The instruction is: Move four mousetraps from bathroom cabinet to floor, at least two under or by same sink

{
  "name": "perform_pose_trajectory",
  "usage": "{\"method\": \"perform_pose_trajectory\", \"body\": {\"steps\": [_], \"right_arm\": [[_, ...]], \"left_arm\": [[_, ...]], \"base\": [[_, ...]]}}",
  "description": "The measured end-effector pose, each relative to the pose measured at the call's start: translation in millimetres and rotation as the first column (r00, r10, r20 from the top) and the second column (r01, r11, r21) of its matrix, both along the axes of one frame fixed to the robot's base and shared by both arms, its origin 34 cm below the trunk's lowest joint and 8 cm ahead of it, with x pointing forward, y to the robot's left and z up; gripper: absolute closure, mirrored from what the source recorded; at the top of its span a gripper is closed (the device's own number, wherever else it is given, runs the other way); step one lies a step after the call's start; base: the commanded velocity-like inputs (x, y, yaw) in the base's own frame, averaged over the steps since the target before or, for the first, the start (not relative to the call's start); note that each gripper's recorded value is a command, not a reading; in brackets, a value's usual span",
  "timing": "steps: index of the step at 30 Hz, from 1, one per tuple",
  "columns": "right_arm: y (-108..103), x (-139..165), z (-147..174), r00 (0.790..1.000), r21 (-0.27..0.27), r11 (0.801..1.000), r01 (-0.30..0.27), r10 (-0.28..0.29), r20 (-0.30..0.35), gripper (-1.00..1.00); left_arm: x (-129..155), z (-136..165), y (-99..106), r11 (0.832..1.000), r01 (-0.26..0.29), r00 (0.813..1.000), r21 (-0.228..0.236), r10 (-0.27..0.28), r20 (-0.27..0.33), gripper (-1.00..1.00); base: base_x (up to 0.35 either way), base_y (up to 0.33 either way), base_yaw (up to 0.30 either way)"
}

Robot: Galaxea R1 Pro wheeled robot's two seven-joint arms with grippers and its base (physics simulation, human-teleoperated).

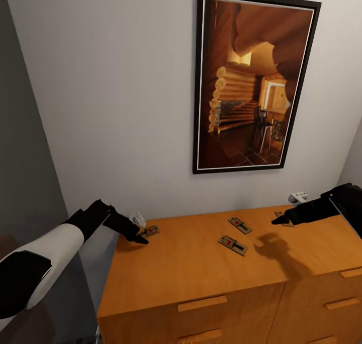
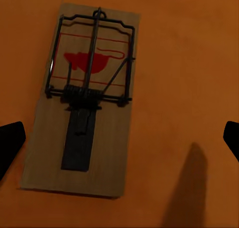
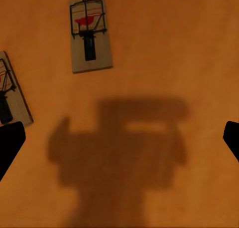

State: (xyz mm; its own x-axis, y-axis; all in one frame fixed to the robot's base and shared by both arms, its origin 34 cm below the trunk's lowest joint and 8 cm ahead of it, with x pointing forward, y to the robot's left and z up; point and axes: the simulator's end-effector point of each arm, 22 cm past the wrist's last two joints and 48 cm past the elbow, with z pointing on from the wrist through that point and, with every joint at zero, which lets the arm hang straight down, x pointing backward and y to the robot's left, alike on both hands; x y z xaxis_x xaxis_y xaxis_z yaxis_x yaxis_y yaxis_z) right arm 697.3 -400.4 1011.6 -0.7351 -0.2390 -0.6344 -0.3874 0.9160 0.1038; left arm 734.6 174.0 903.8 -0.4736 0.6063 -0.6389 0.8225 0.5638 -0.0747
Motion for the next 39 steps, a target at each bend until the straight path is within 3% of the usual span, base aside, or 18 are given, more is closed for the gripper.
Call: {"method": "perform_pose_trajectory", "body": {"steps": [8, 39], "right_arm": [[-3, -1, -12, 1.000, -0.003, 1.000, 0.004, -0.004, 0.001, -1.00], [-15, -5, -10, 1.000, -0.012, 1.000, 0.018, -0.018, 0.000, -1.00]], "left_arm": [[3, -5, -1, 1.000, -0.003, 1.000, -0.008, 0.003, 0.012, -1.00], [4, -5, -1, 1.000, -0.005, 1.000, -0.004, 0.005, 0.012, -1.00]], "base": [[0.000, 0.000, 0.000], [0.000, 0.000, 0.000]]}}
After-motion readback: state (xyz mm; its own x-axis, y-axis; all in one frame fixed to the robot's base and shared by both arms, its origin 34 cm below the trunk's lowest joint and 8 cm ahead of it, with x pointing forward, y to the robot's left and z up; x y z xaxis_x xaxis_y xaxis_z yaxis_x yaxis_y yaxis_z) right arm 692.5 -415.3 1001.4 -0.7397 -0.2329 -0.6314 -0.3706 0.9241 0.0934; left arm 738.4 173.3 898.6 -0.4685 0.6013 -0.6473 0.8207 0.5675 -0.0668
